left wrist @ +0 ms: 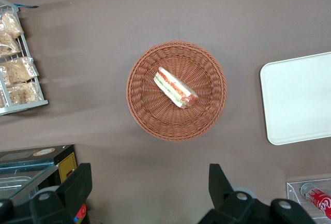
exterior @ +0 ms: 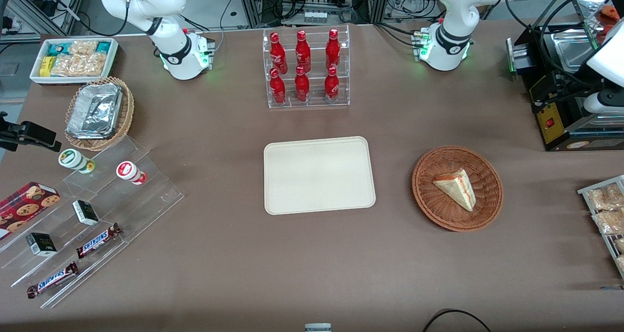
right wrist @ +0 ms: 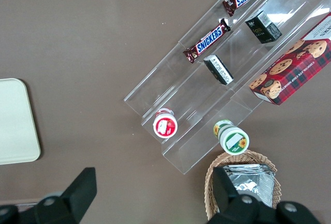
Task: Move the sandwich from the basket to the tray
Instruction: 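Move the left gripper over the wicker basket toward the sandwich, then lower the open left gripper around the wrapped sandwich and close it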
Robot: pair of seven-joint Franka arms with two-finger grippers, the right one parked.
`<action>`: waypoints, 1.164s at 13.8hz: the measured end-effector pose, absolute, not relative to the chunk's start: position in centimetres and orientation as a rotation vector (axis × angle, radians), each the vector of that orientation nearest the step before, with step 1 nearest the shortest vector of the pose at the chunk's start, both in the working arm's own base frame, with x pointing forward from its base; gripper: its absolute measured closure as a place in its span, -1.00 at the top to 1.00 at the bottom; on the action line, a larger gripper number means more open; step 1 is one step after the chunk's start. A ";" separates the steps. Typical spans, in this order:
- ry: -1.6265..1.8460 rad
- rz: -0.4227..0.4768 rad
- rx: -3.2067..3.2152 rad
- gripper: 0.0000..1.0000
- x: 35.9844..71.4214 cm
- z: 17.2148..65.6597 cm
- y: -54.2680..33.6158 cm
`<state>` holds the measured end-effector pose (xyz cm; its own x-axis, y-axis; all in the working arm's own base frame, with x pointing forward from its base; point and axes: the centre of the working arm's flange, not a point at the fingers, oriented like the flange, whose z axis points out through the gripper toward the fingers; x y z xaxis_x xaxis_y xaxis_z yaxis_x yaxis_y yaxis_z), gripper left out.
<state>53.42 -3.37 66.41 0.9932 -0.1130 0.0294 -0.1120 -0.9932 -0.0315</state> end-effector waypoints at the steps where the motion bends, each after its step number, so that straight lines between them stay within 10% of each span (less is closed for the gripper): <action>1: 0.175 -0.047 -3.107 1.00 53.4 66.4 -3.4; 6: 0.169 0.004 -3.107 1.00 54.5 62.9 -3.1; 16: -0.715 -0.218 -3.077 1.00 54.6 40.1 -3.2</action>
<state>54.64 -3.24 40.15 0.8884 0.4407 0.1282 0.4373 -0.8976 0.0551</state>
